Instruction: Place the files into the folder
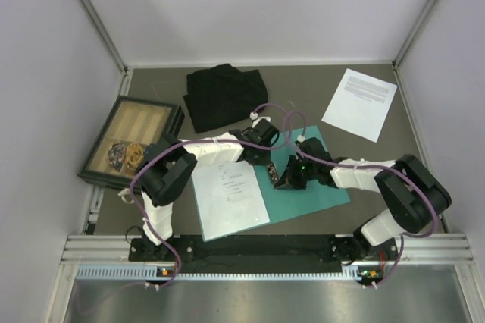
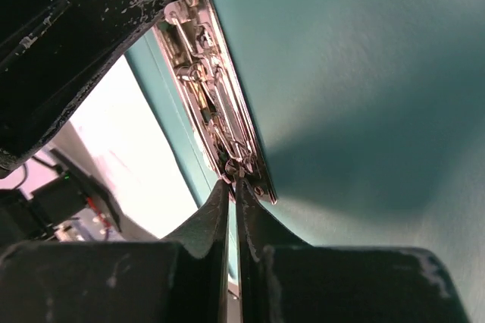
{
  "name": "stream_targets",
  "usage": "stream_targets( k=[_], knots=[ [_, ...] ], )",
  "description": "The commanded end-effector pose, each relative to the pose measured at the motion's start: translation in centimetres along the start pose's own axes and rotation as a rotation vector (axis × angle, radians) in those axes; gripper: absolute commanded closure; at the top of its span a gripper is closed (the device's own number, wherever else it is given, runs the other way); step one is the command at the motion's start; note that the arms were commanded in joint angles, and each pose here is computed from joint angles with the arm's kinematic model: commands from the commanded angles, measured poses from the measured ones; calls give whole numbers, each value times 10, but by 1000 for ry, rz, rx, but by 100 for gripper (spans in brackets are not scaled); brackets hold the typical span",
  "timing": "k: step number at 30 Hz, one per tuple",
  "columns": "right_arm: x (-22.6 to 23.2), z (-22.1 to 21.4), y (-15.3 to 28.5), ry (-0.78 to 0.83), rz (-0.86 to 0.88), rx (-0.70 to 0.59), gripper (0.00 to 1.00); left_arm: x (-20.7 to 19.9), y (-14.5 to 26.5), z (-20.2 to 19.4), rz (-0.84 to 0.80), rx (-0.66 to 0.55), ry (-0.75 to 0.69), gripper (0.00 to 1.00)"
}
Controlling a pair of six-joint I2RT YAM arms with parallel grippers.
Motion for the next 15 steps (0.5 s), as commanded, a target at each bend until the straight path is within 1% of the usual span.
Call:
stream_targets(
  k=[1, 5, 6, 7, 10, 12, 14, 15],
  knots=[
    [-81, -31, -17, -137, -316, 50, 100, 50, -14, -69, 194, 297, -104, 100],
    [-105, -35, -25, -203, -426, 42, 100, 49, -15, -69, 191, 301, -108, 100],
    [-110, -33, -26, -198, -462, 28, 100, 49, -15, -68, 190, 302, -109, 100],
    [-115, -33, -25, -190, -512, 41, 100, 49, -15, -69, 188, 303, -112, 100],
    [-113, -26, -17, -144, -560, 13, 100, 50, -15, -69, 189, 302, -117, 100],
    [-102, -18, -9, -103, -562, -20, 100, 50, -15, -69, 182, 301, -120, 100],
    [-74, -9, -6, -72, -442, -25, 100, 50, -15, -70, 179, 303, -130, 100],
    [-60, -11, -5, -88, -355, 23, 100, 50, -16, -70, 179, 305, -135, 100]
  ],
)
Point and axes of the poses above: each gripper's point midway between its finger pads, its own y axis back along the fingers, its own x axis along the line the jaws close on, z = x × y, the point moved 6 cm from there along y, back along the fingers, and after that the axes turned 6 degrees about -y, right-handed, at the moved point
